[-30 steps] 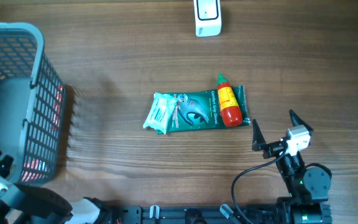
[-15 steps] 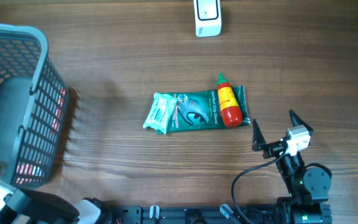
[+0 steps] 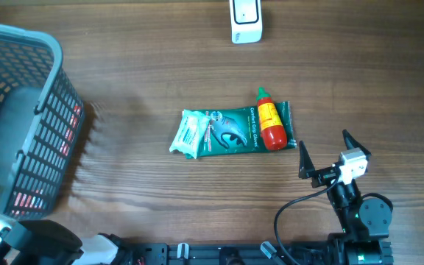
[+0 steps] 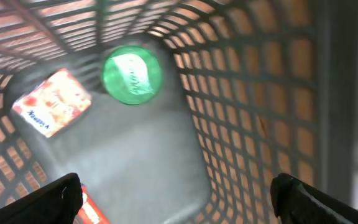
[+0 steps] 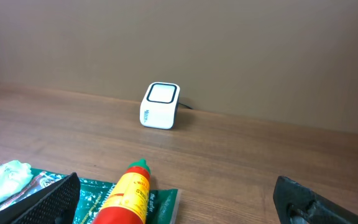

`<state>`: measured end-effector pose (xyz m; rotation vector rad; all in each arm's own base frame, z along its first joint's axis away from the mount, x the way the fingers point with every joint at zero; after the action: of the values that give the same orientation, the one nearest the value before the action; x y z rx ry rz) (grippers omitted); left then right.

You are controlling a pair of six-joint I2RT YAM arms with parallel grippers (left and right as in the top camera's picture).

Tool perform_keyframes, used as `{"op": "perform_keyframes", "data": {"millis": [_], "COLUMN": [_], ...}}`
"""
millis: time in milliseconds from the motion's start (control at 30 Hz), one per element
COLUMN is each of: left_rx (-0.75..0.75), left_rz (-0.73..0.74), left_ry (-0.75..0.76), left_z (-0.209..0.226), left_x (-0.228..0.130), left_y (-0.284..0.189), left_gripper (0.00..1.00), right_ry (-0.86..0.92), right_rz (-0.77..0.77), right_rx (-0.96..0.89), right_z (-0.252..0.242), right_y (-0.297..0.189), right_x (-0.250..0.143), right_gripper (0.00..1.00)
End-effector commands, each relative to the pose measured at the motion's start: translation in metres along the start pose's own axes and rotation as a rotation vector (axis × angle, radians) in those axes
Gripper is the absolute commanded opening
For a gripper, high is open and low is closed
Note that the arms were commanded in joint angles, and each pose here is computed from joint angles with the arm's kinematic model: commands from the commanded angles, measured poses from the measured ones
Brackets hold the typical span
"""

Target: Scan the item barcode

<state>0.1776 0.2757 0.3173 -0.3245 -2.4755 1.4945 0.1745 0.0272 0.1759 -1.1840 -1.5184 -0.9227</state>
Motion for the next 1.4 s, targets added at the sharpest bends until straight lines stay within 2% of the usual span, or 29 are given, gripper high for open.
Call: {"op": "perform_keyframes", "data": {"millis": [0, 100, 267, 333, 400, 567, 700, 967, 1367], "left_rx": [-0.162, -0.282, -0.201, -0.099, 0.04, 0.23, 0.342, 0.403, 0.459], "left_rz": [0.023, -0.012, -0.018, 0.007, 0.058, 0.12, 0.081, 0.062, 0.05], "left_ry": [0.582, 1.03, 1.26, 1.396, 1.463, 1.459, 1.272, 1.116, 1.084], "left_z": [-0.024, -0.041, -0.045, -0.036, -0.021, 0.0, 0.007, 0.01, 0.05], "left_x": [-0.024, -0.051, -0.064, -0.067, -0.067, -0.056, -0.027, 0.009, 0.012], "left_y": [-0.01, -0.006, 0.036, 0.061, 0.088, 0.109, 0.11, 0.124, 0.175], "left_gripper": [1.0, 1.0, 1.0, 1.0, 1.0, 1.0, 1.0, 1.0, 1.0], "right_ry": [-0.015, -0.015, -0.015, -0.016, -0.015, -0.015, -0.015, -0.016, -0.016], "right_rz": [-0.014, -0.014, -0.014, -0.014, -0.014, -0.014, -0.014, -0.014, -0.014], "right_rx": [0.017, 0.017, 0.017, 0.017, 0.017, 0.017, 0.017, 0.017, 0.017], "right_z": [0.002, 0.002, 0.002, 0.002, 0.002, 0.002, 0.002, 0.002, 0.002], "right_y": [0.0, 0.0, 0.0, 0.0, 0.0, 0.0, 0.0, 0.0, 0.0], "right_x": [0.002, 0.002, 0.002, 0.002, 0.002, 0.002, 0.002, 0.002, 0.002], "right_gripper": [1.0, 1.0, 1.0, 1.0, 1.0, 1.0, 1.0, 1.0, 1.0]}}
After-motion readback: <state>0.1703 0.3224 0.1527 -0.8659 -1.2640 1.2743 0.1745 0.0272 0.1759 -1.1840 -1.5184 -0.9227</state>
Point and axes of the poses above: each gripper's point midway between its finger pads, its own y axis out along the fingers, its own z axis along the line the jaws close on, x = y × z, the point moved 7 cm from there along -y, back along the fingers, and after that the axes turned 11 degrees about -y, right-handed, at the moved point
